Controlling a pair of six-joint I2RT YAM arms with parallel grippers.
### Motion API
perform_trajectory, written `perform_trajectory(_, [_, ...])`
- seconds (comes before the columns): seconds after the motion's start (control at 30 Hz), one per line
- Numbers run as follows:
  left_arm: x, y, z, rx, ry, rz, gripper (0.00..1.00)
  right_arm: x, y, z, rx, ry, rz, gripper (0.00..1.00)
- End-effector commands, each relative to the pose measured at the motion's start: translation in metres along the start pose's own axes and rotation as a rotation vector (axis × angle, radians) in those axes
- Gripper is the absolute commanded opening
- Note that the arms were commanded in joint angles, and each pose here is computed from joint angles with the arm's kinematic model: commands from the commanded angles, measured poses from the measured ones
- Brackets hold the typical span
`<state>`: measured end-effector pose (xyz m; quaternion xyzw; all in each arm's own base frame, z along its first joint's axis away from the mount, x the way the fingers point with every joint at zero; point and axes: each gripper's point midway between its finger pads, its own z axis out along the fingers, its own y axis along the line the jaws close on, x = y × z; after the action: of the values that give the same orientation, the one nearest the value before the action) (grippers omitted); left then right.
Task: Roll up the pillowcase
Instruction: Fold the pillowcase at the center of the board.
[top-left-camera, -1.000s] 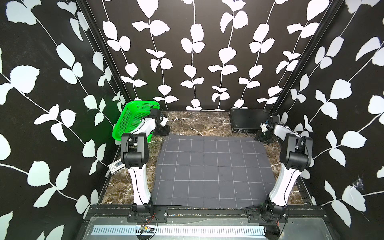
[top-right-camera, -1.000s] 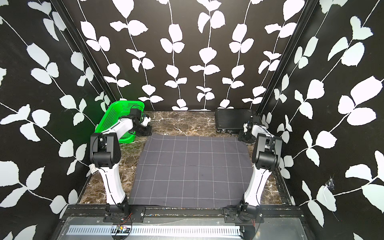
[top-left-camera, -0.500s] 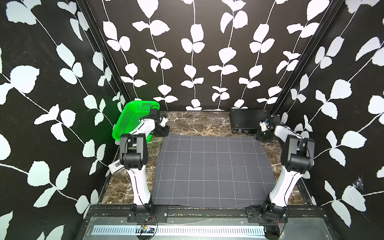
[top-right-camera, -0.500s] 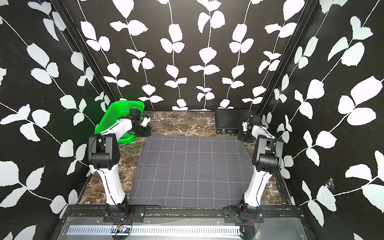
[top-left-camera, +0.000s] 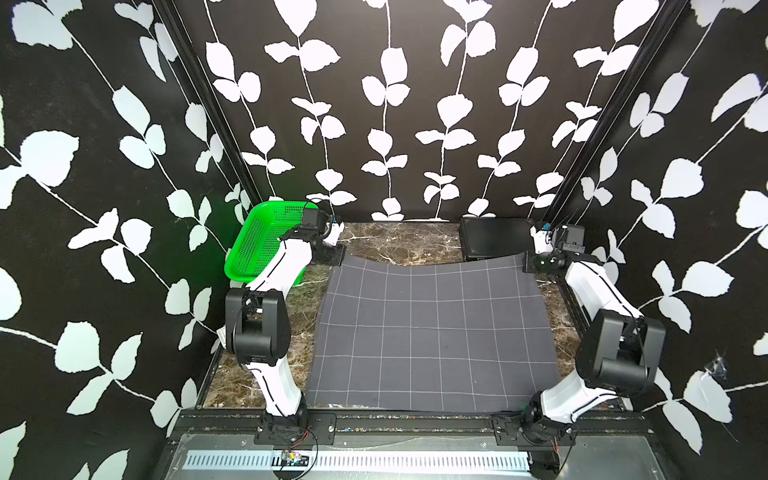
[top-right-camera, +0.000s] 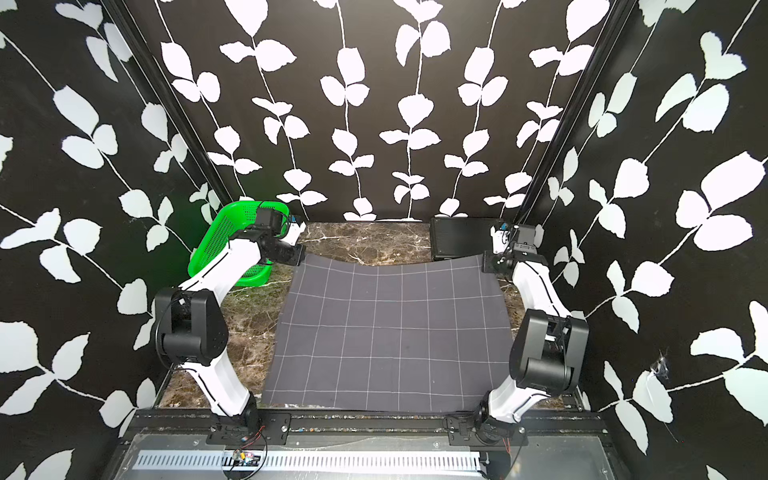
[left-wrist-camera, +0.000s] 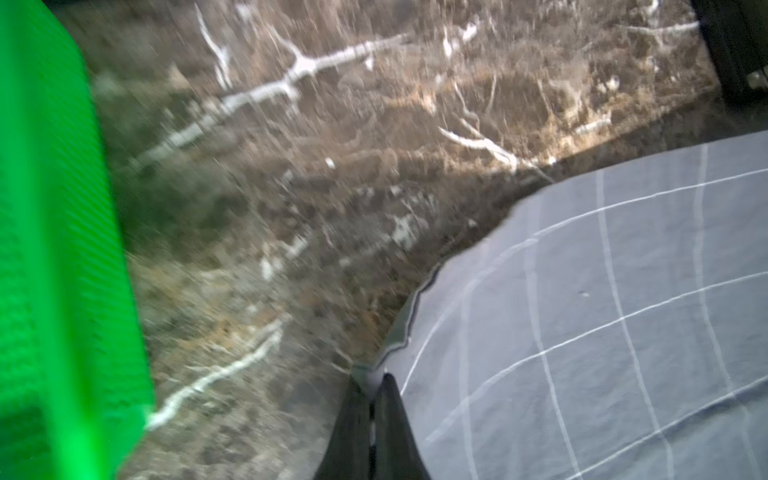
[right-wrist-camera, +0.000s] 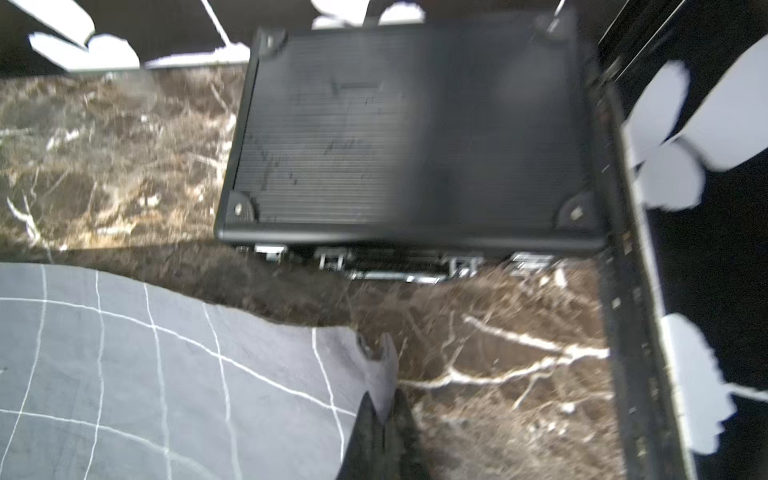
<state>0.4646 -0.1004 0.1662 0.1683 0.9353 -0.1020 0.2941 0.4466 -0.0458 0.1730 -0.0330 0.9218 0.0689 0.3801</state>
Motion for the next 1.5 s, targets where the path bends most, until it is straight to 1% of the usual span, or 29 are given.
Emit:
perform_trajectory(0.0, [-0.040, 0.009, -0.013, -0.037, -0.108, 0.071, 0.00, -0.047, -0.008, -0.016, 0.040, -0.134, -0.060, 0.00])
perform_trajectory(0.1, [-0.062, 0.011, -0.019, -0.052, -0.175, 0.106, 0.00, -0.063, -0.013, -0.024, 0.077, -0.187, -0.080, 0.00])
perform_trajectory(0.2, [-0.075, 0.013, -0.022, -0.063, -0.206, 0.149, 0.00, -0.068, -0.017, -0.028, 0.102, -0.197, -0.117, 0.00])
perform_trajectory(0.23, [-0.077, 0.013, -0.023, -0.063, -0.209, 0.156, 0.00, -0.076, -0.014, -0.041, 0.110, -0.227, -0.131, 0.00])
perform_trajectory(0.33, [-0.075, 0.013, -0.025, -0.068, -0.213, 0.166, 0.00, -0.077, -0.015, -0.049, 0.131, -0.230, -0.152, 0.00])
perform_trajectory(0.53, [-0.062, 0.016, -0.032, -0.102, -0.206, 0.211, 0.00, -0.059, -0.021, -0.056, 0.193, -0.174, -0.228, 0.00])
perform_trajectory(0.63, [-0.048, 0.013, -0.040, -0.108, -0.210, 0.231, 0.00, -0.049, -0.015, -0.065, 0.180, -0.137, -0.251, 0.00])
perform_trajectory(0.67, [-0.040, 0.012, -0.042, -0.112, -0.210, 0.231, 0.00, -0.029, -0.013, -0.061, 0.169, -0.090, -0.250, 0.00])
perform_trajectory(0.7, [-0.032, 0.011, -0.044, -0.115, -0.206, 0.237, 0.00, -0.019, -0.012, -0.062, 0.172, -0.069, -0.250, 0.00])
perform_trajectory(0.83, [0.006, 0.011, -0.048, -0.144, -0.145, 0.261, 0.00, 0.013, -0.016, -0.075, 0.248, -0.045, -0.299, 0.00])
perform_trajectory(0.93, [0.028, 0.008, -0.057, -0.157, -0.119, 0.287, 0.00, 0.046, -0.012, -0.080, 0.259, 0.001, -0.364, 0.00])
perform_trajectory(1.03, [0.048, 0.006, -0.065, -0.171, -0.099, 0.308, 0.00, 0.069, -0.011, -0.086, 0.284, 0.019, -0.379, 0.00])
perform_trajectory(1.17, [0.084, 0.003, -0.069, -0.185, -0.042, 0.311, 0.00, 0.097, -0.012, -0.095, 0.322, 0.072, -0.403, 0.00])
perform_trajectory(1.37, [0.125, -0.007, -0.074, -0.178, -0.029, 0.310, 0.00, 0.147, -0.006, -0.105, 0.360, 0.172, -0.496, 0.00])
perform_trajectory(1.47, [0.144, -0.017, -0.068, -0.160, 0.005, 0.323, 0.00, 0.168, -0.006, -0.105, 0.380, 0.175, -0.514, 0.00])
